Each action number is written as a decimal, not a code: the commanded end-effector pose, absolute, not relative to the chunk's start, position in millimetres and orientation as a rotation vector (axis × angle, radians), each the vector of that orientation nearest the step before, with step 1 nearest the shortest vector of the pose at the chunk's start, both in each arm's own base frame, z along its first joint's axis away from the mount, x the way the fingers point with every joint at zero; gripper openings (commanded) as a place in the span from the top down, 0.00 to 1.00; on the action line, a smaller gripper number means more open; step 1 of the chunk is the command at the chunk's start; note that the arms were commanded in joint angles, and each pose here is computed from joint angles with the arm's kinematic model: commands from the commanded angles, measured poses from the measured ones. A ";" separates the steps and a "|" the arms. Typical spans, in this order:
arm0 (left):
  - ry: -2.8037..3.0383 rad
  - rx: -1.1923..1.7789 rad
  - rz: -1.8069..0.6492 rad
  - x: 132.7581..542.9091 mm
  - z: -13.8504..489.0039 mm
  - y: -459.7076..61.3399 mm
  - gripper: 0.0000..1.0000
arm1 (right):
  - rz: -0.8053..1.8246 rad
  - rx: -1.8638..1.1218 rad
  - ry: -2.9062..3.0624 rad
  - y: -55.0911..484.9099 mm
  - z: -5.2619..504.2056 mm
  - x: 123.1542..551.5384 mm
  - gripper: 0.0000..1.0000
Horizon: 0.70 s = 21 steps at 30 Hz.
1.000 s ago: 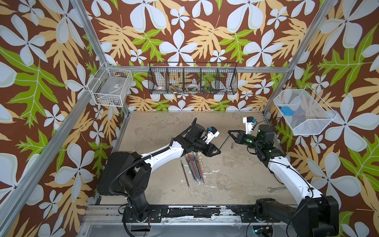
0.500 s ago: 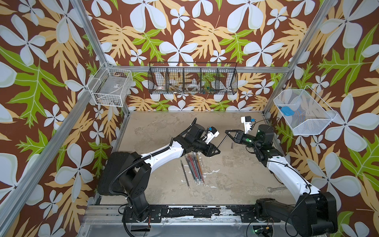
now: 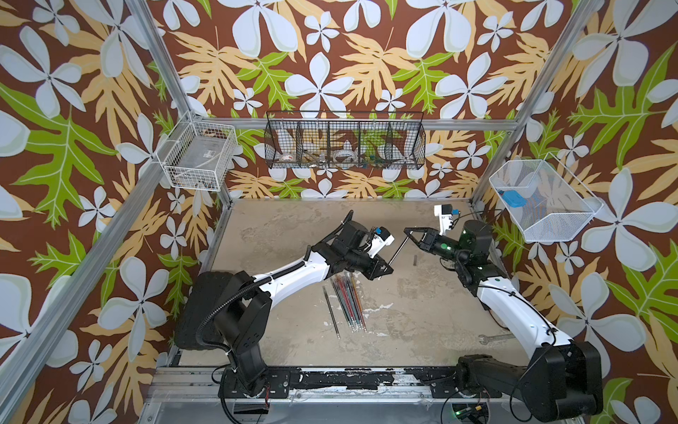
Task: Remove the protective cover of the pencils
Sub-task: Adjust the pencil.
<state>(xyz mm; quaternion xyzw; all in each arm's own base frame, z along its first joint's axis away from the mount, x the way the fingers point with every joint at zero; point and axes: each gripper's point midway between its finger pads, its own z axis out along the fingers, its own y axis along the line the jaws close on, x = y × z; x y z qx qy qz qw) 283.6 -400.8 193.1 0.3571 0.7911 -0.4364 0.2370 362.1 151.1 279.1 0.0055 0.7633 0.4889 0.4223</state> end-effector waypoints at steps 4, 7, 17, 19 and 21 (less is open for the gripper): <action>2.227 0.980 -1.058 293.5 180.4 -391.4 1.00 | 1.058 -0.005 1.953 131.5 270.9 356.7 0.43; 2.226 1.033 -0.988 295.2 173.4 -386.8 1.00 | 1.050 0.029 1.961 117.0 264.5 348.1 0.43; 2.071 1.393 -0.694 278.2 149.9 -359.6 1.00 | 1.068 0.050 1.977 113.8 246.9 319.3 0.46; 2.053 1.433 -0.602 278.2 145.3 -354.7 1.00 | 1.101 0.039 1.970 117.2 246.2 313.9 0.47; 2.055 1.452 -0.555 277.8 141.4 -352.0 1.00 | 1.142 0.037 1.968 120.8 244.0 309.1 0.47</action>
